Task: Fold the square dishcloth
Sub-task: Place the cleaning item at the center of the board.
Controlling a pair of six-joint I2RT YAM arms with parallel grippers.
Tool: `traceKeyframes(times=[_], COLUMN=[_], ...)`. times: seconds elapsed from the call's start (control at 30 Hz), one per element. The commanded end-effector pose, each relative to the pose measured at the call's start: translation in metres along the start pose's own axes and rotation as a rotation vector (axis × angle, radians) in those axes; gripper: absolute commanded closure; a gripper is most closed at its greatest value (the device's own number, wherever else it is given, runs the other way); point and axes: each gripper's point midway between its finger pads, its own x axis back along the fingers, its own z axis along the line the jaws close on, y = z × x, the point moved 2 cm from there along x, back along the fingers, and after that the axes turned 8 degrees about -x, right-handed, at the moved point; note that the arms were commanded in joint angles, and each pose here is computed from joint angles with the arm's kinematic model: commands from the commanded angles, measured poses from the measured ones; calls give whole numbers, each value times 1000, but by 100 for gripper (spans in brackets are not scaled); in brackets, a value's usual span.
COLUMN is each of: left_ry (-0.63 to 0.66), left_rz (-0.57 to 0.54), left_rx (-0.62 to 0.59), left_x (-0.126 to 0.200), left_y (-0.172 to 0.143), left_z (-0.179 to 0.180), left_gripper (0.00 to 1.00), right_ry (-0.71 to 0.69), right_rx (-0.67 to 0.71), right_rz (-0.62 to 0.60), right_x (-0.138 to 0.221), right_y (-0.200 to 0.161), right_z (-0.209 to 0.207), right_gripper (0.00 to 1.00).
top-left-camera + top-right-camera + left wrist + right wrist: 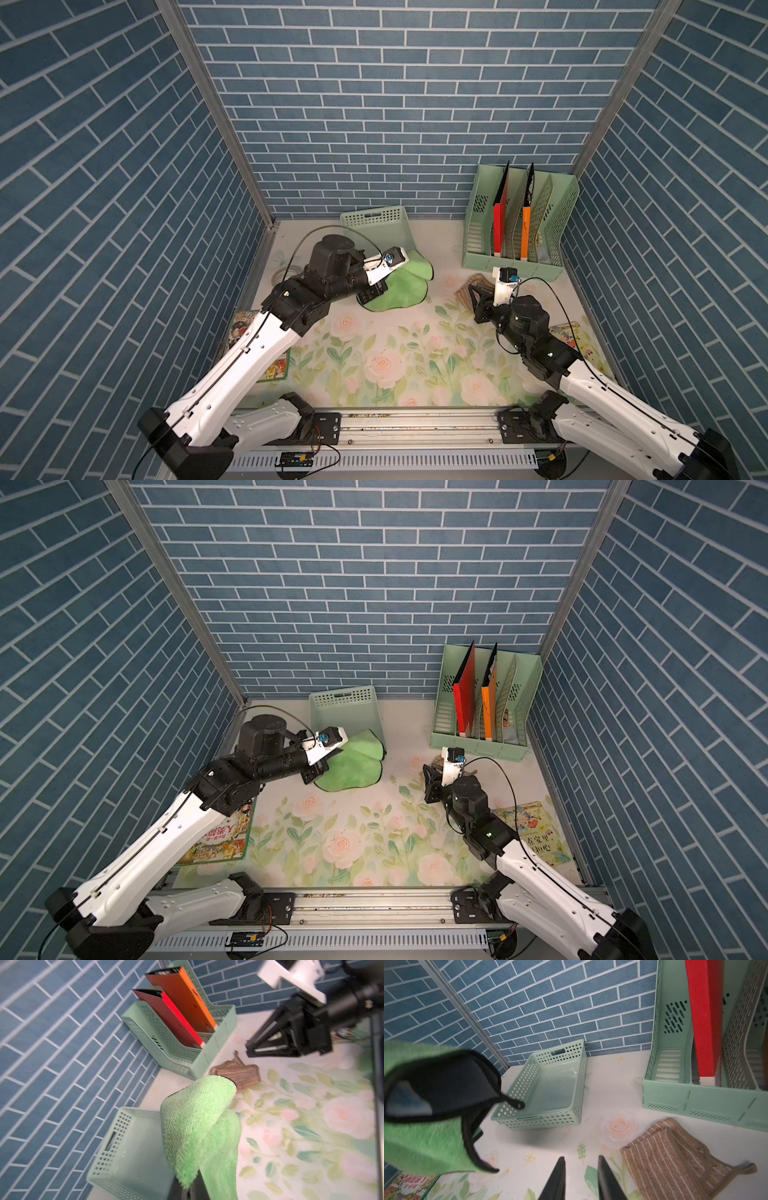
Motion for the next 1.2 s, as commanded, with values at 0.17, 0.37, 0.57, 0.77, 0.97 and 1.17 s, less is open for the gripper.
traceKeyframes(times=[0.17,0.37,0.57,0.77,0.97,1.17], left_ry=[-449,-307,196,-331,-638,-785], left_rz=[65,320,345,243,352,375], left_rx=[-7,-78,-158,-242,-295,-355], left_x=[8,-56,-67,-26,-28,-35], left_y=[-45,-118,-118,-110,-159,-174], left_z=[-113,-101,-20,-127,-220,-267], left_gripper=[100,63,39,28,43,48], right_ry=[-64,-78,-115,-85,-65,9], right_rx=[-19,-12,9,41,53,88], right_rz=[55,101,195,334,497,626], right_x=[3,-7,-15,-17,-21,-18], right_y=[-17,-30,-56,-96,-134,-169], right_z=[-12,-14,-16,-6,2,16], right_gripper=[72,72,69,62,58,55])
